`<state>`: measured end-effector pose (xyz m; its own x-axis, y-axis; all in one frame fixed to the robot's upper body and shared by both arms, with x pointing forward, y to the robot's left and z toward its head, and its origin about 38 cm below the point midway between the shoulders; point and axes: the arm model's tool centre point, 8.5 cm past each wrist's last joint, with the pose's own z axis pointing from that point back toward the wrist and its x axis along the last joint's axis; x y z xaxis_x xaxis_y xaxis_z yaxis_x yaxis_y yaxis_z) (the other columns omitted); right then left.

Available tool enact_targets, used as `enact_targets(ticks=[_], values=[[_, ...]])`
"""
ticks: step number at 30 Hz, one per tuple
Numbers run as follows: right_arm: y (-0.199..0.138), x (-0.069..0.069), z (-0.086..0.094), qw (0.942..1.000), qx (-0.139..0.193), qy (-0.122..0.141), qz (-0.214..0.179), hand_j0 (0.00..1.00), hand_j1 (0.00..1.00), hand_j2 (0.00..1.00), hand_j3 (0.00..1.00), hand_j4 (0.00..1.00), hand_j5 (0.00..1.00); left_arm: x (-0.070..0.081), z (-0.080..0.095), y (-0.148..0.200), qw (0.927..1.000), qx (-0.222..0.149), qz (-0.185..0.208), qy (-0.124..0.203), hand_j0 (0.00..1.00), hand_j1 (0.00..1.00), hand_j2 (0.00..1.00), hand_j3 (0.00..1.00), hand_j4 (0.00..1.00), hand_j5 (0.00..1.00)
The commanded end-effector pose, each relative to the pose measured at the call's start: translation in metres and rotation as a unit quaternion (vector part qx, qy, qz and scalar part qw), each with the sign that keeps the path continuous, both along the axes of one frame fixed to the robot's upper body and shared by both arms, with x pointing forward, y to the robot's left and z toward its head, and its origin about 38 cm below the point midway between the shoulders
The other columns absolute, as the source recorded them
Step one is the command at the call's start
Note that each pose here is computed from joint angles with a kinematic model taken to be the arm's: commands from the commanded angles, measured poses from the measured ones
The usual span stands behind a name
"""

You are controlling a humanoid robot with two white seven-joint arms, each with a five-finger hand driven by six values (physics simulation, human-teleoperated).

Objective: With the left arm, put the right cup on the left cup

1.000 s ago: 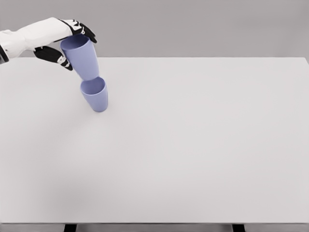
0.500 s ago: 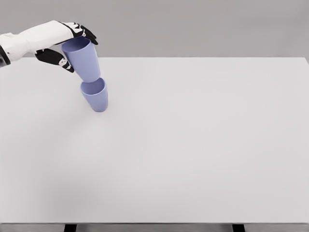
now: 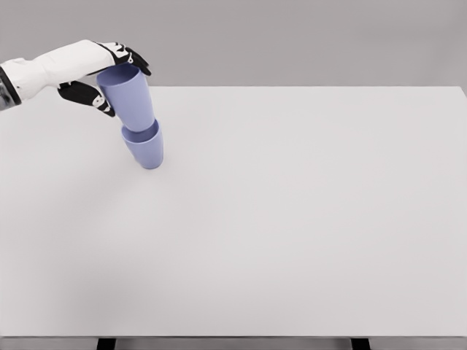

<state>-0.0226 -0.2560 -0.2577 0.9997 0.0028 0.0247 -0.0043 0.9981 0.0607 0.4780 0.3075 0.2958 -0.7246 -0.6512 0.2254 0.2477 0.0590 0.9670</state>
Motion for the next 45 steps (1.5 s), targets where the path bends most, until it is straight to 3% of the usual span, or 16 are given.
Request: enact_targets(ticks=[1,45], values=[[0.000,0.000,0.000,1.0000,0.000,0.000,0.000,1.00,1.00,1.00,1.00,1.00,1.00,0.001,0.000,0.002,1.0000,-0.002,0.003,0.001,0.64,0.64,0.64,0.64,0.64,0.64],[0.000,0.001,0.000,1.0000,0.000,0.000,0.000,1.00,1.00,1.00,1.00,1.00,1.00,0.012,-0.022,-0.002,0.9995,-0.009,0.020,0.024,0.65,0.65,0.65,0.65,0.65,0.65]])
